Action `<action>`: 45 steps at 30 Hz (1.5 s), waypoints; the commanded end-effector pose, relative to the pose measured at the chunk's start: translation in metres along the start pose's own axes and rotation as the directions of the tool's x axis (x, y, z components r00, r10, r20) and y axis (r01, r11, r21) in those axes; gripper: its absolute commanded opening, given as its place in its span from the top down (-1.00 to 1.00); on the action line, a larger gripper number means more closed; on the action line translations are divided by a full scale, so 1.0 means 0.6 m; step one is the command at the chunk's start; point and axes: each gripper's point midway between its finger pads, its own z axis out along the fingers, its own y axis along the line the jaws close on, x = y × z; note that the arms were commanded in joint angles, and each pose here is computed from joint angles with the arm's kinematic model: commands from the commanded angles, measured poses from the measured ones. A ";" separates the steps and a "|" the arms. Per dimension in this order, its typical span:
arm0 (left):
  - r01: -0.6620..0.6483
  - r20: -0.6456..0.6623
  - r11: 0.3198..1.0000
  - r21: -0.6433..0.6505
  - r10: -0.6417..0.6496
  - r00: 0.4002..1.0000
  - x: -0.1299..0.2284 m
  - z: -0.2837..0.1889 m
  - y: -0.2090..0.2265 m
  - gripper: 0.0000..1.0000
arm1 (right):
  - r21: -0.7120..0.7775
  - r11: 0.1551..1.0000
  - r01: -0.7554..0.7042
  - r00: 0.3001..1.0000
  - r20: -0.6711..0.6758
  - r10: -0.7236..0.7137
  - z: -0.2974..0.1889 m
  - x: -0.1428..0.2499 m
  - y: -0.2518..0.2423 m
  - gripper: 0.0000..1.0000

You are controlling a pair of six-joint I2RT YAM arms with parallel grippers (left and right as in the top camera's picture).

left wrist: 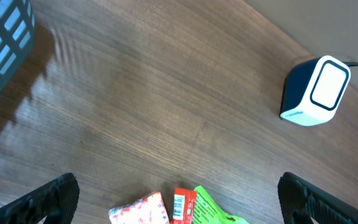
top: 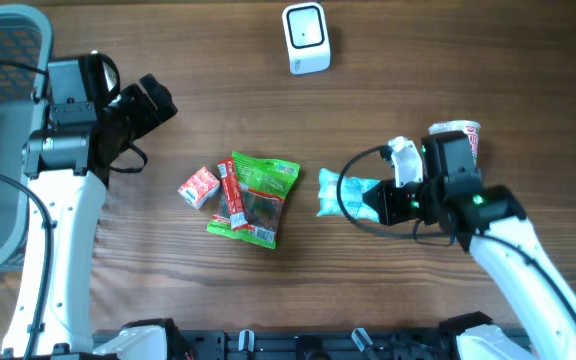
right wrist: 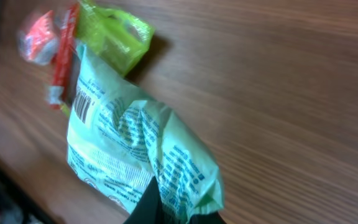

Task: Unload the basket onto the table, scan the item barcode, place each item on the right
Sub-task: 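Lift the light-blue packet to the scanner with the right gripper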

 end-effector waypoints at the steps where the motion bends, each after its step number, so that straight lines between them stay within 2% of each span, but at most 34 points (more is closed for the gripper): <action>1: -0.002 0.013 1.000 -0.006 0.002 1.000 -0.006 -0.002 0.002 -1.00 | 0.197 0.979 0.049 0.998 0.032 -0.057 -0.060 -0.099 -0.024 0.92; 4: -0.002 0.013 1.000 -0.006 0.002 1.000 -0.006 -0.002 0.002 -1.00 | 0.324 0.944 0.062 0.993 0.077 -0.091 -0.126 -0.198 -0.028 0.92; 6: -0.002 0.013 1.000 -0.006 0.002 1.000 -0.006 -0.002 0.002 -1.00 | 0.458 0.887 0.065 0.989 0.087 -0.118 -0.178 -0.262 -0.037 0.92; 9: -0.002 0.013 1.000 -0.006 0.002 1.000 -0.006 -0.002 0.002 -1.00 | 0.598 0.788 0.148 0.956 0.117 -0.269 -0.226 -0.358 -0.016 0.92; 10: -0.002 0.013 1.000 -0.006 0.002 1.000 -0.006 -0.002 0.002 -1.00 | 0.654 0.739 0.165 0.941 0.120 -0.317 -0.238 -0.382 -0.012 0.92; 13: -0.002 0.013 1.000 -0.006 0.002 1.000 -0.006 -0.002 0.002 -1.00 | 0.851 0.470 0.236 0.840 0.064 -0.538 -0.254 -0.470 0.026 0.92; 16: -0.002 0.013 1.000 -0.006 0.002 1.000 -0.006 -0.002 0.002 -1.00 | 0.904 0.318 0.285 0.764 -0.014 -0.645 -0.215 -0.521 0.066 0.91; 17: -0.002 0.013 1.000 -0.006 0.002 1.000 -0.006 -0.002 0.002 -1.00 | 0.919 0.273 0.286 0.757 -0.042 -0.652 -0.186 -0.534 0.069 0.91; 21: -0.002 0.013 1.000 -0.006 0.002 1.000 -0.006 -0.002 0.002 -1.00 | 0.949 0.099 0.301 0.780 -0.185 -0.597 -0.061 -0.557 0.020 0.91; 25: -0.002 0.013 1.000 -0.006 0.002 1.000 -0.006 -0.002 0.002 -1.00 | 0.918 -0.140 0.371 0.724 -0.381 -0.575 0.041 -0.592 -0.011 0.91; 26: -0.002 0.013 1.000 -0.006 0.002 1.000 -0.006 -0.002 0.002 -1.00 | 0.917 -0.155 0.366 0.719 -0.385 -0.579 0.059 -0.596 -0.014 0.91; 32: -0.002 0.013 1.000 -0.006 0.002 1.000 -0.006 -0.002 0.002 -1.00 | 0.896 -0.166 0.413 0.675 -0.423 -0.604 0.116 -0.593 -0.012 0.91; 36: -0.002 0.013 1.000 -0.006 0.002 1.000 -0.006 -0.002 0.002 -1.00 | 0.904 -0.165 0.393 0.687 -0.409 -0.600 0.089 -0.597 -0.006 0.92; 37: -0.002 0.013 1.000 -0.006 0.002 1.000 -0.006 -0.002 0.002 -1.00 | 0.927 -0.112 0.357 0.698 -0.344 -0.628 0.058 -0.603 0.009 0.92; 40: -0.002 0.013 1.000 -0.006 0.002 1.000 -0.006 -0.002 0.002 -1.00 | 0.927 0.001 0.374 0.682 -0.275 -0.678 -0.001 -0.597 0.041 0.92; 41: -0.002 0.013 1.000 -0.006 0.002 1.000 -0.006 -0.002 0.002 -1.00 | 0.926 0.075 0.370 0.697 -0.223 -0.682 -0.034 -0.585 0.050 0.92; 42: -0.002 0.013 1.000 -0.006 0.002 1.000 -0.006 -0.002 0.002 -1.00 | 0.921 0.184 0.343 0.737 -0.142 -0.661 -0.072 -0.562 0.052 0.92; 43: -0.002 0.013 1.000 -0.006 0.002 1.000 -0.006 -0.002 0.002 -1.00 | 0.905 0.253 0.343 0.760 -0.109 -0.641 -0.088 -0.542 0.050 0.91; 45: -0.002 0.013 1.000 -0.006 0.002 1.000 -0.006 -0.002 0.002 -1.00 | 0.751 0.556 0.356 0.867 -0.043 -0.496 -0.100 -0.446 0.032 0.92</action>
